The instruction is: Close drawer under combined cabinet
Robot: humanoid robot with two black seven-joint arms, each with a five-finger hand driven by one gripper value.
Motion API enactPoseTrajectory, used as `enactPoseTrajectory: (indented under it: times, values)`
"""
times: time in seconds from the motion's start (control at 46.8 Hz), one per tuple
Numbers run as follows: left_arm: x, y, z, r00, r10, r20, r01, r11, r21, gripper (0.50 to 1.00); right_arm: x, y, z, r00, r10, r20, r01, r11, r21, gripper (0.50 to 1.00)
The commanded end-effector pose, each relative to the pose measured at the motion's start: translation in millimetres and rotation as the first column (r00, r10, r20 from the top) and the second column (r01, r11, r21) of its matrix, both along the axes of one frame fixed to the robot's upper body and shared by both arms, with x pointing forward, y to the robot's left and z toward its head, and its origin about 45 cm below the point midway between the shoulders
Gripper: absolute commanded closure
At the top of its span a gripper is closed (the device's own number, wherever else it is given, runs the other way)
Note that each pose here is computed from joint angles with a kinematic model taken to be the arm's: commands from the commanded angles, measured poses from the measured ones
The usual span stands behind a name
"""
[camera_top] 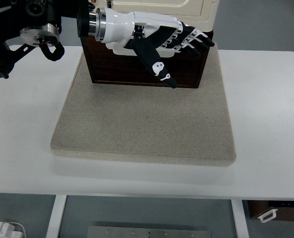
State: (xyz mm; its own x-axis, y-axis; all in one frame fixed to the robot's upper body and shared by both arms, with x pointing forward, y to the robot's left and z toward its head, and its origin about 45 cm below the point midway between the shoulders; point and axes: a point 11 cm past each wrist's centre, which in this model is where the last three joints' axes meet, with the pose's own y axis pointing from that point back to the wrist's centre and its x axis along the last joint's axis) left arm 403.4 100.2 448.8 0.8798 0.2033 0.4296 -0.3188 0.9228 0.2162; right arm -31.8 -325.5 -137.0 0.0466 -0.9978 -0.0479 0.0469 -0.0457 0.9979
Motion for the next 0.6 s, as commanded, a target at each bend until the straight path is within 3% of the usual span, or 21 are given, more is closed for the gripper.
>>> enactPoseTrajectory:
  times: [0.0, 0.321, 0.577]
  values:
    - [-0.9, 3.5, 29.7, 1.000, -0.003, 0.020, 0.006, 0.992, -0.125, 0.500, 0.0, 0.0, 0.0, 1.000, 0.000, 0.000, 0.000, 1.000, 0.000, 0.548]
    - [-8.3, 26.7, 115.9, 0.999, -0.026, 0.047, 0.045, 0.880, -0.474, 0.500, 0.0, 0.0, 0.0, 1.000, 0.000, 0.000, 0.000, 1.000, 0.000, 0.548]
    - [-3.2, 78.9, 174.9, 0.996, 0.031, 0.089, 0.041, 0.708, -0.705, 0.500, 0.0, 0.0, 0.0, 1.000, 0.000, 0.000, 0.000, 1.000, 0.000, 0.548]
